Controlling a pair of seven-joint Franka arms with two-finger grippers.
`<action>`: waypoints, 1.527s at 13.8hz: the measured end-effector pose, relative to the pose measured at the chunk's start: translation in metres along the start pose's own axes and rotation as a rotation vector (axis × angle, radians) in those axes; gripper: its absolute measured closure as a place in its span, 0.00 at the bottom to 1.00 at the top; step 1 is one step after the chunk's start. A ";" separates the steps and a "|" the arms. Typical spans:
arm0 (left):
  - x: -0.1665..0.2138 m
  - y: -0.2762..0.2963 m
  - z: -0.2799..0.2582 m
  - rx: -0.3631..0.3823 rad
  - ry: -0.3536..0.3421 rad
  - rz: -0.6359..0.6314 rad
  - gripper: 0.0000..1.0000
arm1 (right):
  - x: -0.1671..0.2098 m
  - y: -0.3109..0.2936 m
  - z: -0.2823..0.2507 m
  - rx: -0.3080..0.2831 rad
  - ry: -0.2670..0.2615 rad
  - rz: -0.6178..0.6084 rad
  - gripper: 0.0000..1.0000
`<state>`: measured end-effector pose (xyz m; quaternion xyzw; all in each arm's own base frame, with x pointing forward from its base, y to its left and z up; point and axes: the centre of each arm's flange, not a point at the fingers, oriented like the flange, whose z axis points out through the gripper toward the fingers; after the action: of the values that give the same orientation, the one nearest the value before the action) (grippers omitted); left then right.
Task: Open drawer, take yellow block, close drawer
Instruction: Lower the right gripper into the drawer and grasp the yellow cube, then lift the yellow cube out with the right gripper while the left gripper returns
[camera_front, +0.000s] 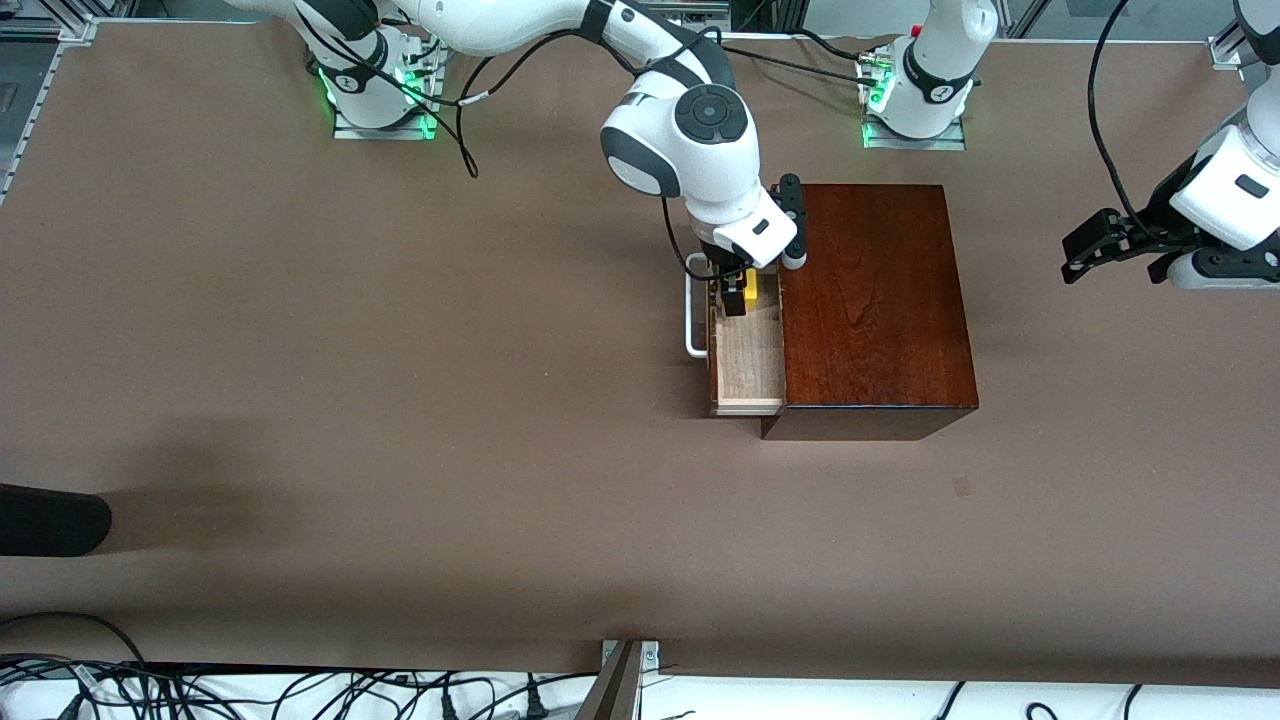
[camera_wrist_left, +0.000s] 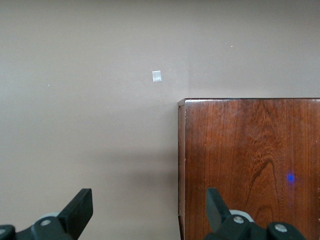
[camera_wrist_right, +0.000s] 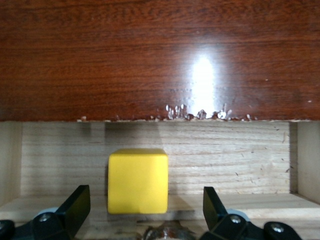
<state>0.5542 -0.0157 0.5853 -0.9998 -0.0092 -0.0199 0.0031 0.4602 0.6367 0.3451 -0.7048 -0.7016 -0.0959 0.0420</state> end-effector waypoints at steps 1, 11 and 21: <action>0.000 0.000 -0.001 0.000 0.001 0.000 0.00 | 0.001 -0.002 0.002 0.001 0.000 0.002 0.00; 0.002 0.001 -0.003 -0.001 0.001 0.002 0.00 | 0.002 -0.006 0.026 0.006 -0.001 0.033 0.41; 0.002 0.001 -0.001 0.000 -0.012 0.002 0.00 | 0.003 0.020 -0.049 -0.048 0.020 0.095 0.44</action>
<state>0.5556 -0.0165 0.5868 -0.9999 -0.0084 -0.0137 0.0028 0.4766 0.6295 0.3947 -0.7371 -0.6645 -0.1177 0.0366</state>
